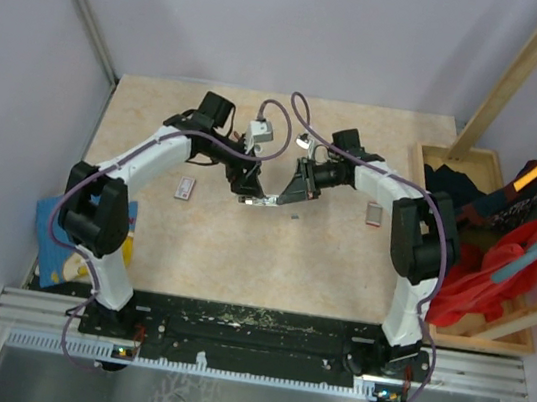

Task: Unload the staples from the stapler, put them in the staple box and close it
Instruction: Unload the staple at the center of the board, then place the stapler at the center of the board.

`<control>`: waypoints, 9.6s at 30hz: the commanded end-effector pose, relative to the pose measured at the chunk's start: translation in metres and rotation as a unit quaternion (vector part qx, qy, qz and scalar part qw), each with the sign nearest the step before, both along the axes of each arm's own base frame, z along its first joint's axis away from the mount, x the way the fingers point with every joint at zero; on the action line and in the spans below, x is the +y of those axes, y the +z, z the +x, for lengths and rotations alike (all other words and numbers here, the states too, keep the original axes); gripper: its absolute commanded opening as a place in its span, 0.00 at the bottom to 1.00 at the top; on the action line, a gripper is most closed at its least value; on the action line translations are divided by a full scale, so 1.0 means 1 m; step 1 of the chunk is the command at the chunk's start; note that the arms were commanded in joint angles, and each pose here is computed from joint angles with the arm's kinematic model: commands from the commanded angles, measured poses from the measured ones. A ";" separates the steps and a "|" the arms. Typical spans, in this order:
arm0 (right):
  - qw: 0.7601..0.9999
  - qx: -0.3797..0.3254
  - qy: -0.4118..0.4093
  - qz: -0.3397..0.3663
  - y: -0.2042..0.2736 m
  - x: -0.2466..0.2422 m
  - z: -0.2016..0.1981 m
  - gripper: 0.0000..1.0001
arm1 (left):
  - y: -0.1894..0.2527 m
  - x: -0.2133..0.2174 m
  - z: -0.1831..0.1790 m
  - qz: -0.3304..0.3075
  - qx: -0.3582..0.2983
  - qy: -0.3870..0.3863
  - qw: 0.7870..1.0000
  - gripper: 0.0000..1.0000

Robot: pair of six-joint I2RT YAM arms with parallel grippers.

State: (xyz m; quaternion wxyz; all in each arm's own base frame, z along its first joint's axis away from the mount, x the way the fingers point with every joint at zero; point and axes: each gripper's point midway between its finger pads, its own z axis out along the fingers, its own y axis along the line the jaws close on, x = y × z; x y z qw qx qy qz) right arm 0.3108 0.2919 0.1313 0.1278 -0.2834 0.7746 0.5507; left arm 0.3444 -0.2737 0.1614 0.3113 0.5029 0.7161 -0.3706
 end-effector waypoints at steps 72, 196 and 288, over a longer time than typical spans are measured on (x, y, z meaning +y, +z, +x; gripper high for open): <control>0.993 -0.104 0.038 0.044 0.049 0.007 -0.003 0.00 | -0.010 -0.012 -0.033 -0.020 0.105 -0.088 0.990 0.37; 0.938 -0.130 -0.310 -0.082 0.037 -0.125 0.125 0.49 | -0.063 0.000 0.018 0.105 -0.147 0.212 0.960 0.01; 0.711 -0.659 0.238 0.050 0.000 0.022 -0.060 0.42 | -0.038 -0.020 -0.090 -0.052 0.244 -0.102 0.963 0.01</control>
